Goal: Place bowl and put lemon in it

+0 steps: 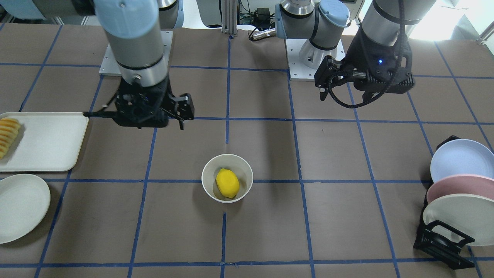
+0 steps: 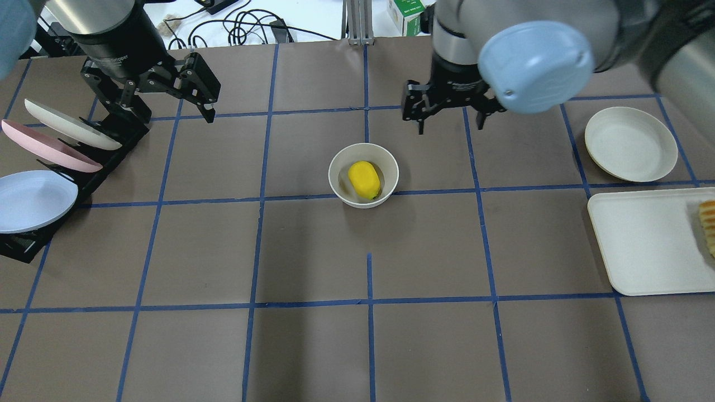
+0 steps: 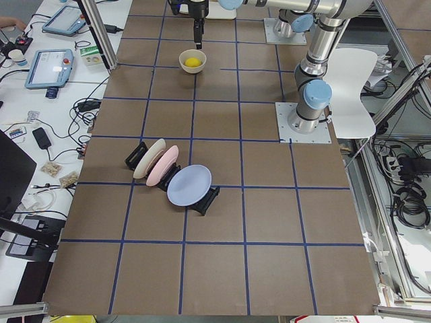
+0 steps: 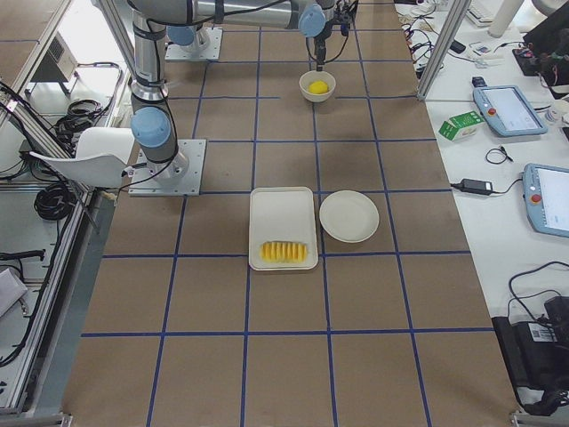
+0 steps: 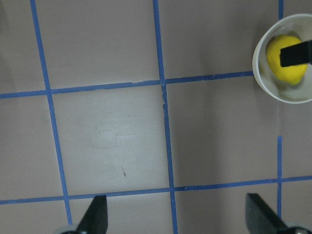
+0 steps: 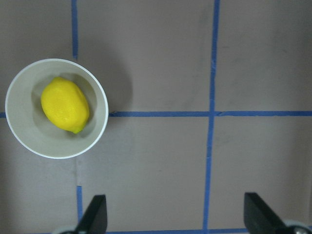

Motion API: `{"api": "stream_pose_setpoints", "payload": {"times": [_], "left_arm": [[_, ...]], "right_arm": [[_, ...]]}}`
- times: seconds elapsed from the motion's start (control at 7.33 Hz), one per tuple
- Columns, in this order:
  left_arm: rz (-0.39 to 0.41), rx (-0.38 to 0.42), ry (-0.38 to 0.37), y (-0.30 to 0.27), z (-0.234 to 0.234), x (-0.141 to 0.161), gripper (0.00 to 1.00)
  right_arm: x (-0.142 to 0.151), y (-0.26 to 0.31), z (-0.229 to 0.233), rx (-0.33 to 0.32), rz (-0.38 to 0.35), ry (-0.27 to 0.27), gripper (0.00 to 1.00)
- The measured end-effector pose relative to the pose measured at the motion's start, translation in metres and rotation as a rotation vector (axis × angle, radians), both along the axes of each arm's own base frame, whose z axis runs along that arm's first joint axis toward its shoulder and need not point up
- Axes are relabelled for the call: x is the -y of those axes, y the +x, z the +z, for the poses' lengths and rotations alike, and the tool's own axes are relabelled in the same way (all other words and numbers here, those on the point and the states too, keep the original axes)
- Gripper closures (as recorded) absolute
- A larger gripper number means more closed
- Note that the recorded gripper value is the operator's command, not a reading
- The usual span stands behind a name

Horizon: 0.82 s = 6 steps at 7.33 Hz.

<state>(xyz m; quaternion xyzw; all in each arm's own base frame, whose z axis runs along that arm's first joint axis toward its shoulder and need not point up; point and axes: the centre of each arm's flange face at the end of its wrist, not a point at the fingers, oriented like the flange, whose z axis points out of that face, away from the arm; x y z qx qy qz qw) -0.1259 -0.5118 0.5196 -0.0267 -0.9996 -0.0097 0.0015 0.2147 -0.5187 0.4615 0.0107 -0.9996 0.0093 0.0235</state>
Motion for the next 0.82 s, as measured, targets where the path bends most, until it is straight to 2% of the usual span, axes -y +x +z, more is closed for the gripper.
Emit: {"api": "stream_pose_setpoints", "payload": {"times": [0.27, 0.82], "left_arm": [[-0.003, 0.003, 0.003, 0.0, -0.002, 0.0, 0.0], [0.004, -0.001, -0.003, 0.0, -0.001, 0.003, 0.0]], "right_arm": [[-0.019, -0.035, 0.037, 0.03, 0.029, -0.028, 0.0], [-0.046, -0.042, 0.039, 0.046, 0.043, -0.028, 0.0]]}}
